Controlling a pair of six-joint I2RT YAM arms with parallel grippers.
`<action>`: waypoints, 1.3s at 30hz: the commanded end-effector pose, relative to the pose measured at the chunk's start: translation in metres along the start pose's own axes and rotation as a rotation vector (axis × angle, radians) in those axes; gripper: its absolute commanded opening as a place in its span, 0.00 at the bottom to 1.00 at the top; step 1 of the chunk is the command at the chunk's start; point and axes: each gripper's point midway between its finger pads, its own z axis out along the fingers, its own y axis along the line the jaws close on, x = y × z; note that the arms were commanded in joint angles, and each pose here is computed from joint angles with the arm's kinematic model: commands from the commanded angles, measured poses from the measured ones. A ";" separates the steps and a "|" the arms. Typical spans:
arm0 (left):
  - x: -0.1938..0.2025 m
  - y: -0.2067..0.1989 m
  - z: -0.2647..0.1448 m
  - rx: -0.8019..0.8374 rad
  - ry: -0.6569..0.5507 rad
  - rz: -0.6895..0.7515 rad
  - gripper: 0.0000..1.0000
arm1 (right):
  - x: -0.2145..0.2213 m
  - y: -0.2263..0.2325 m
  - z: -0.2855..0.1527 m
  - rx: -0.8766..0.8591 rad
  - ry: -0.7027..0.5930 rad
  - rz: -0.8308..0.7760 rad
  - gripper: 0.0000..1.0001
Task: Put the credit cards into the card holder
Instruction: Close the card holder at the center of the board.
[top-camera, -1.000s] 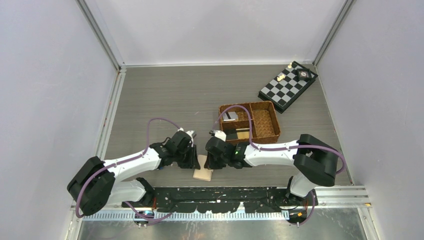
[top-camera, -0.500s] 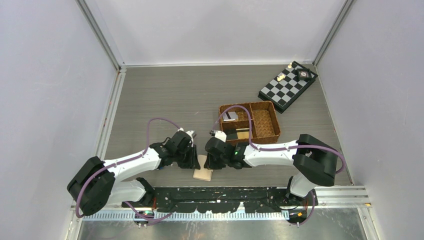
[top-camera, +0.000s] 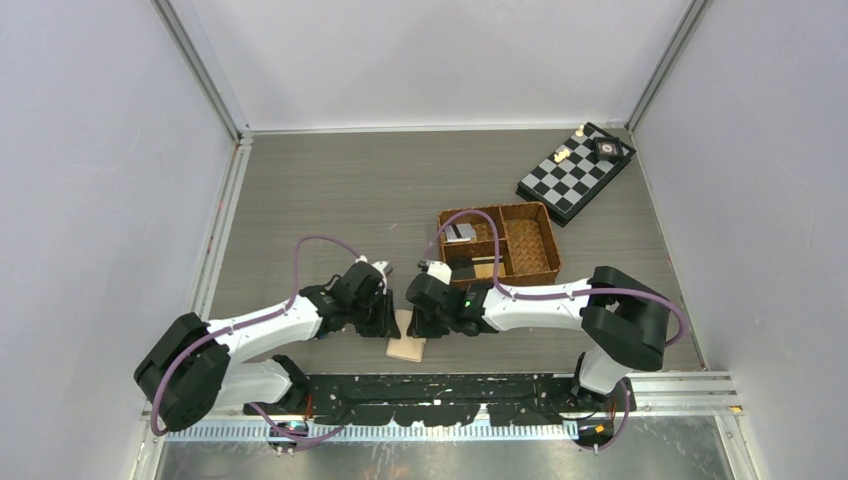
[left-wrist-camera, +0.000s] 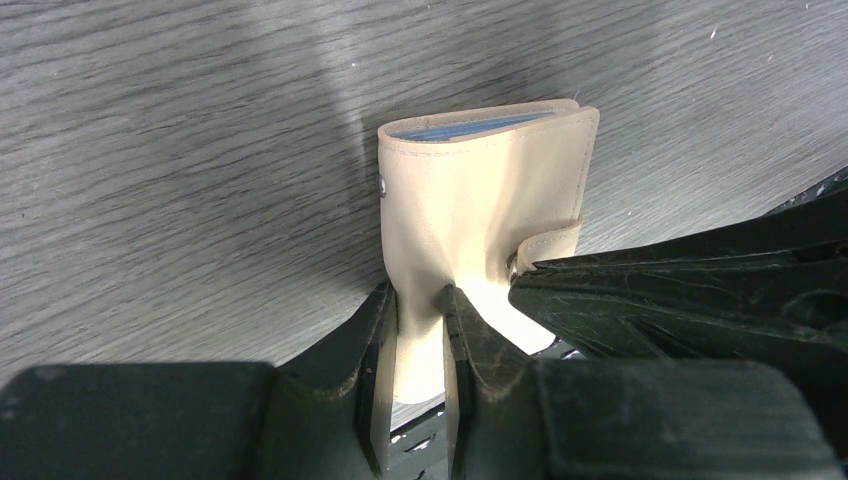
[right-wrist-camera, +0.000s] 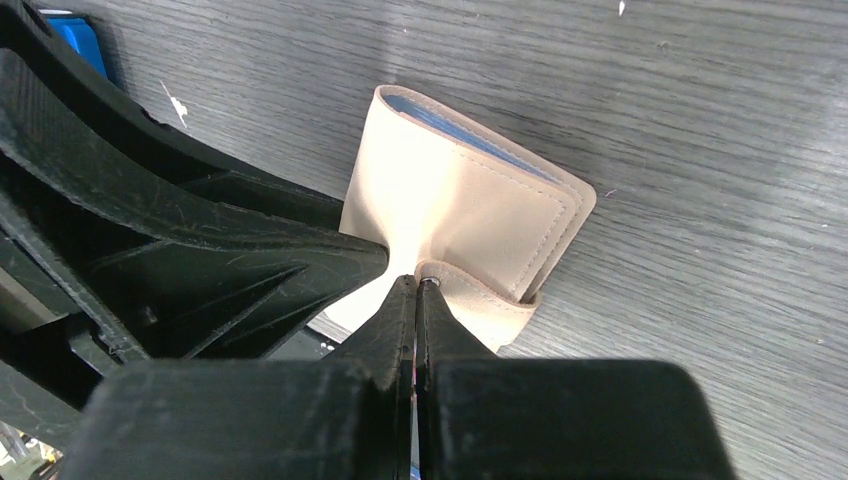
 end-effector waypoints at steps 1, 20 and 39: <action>0.017 0.027 0.003 -0.109 0.043 0.016 0.00 | 0.009 -0.043 0.005 0.175 0.016 -0.007 0.01; 0.020 0.007 0.012 -0.073 -0.003 -0.008 0.00 | -0.002 -0.027 -0.018 0.056 -0.029 -0.114 0.00; 0.009 0.015 -0.005 -0.107 -0.204 -0.134 0.00 | -0.007 -0.008 -0.049 -0.166 0.036 -0.279 0.00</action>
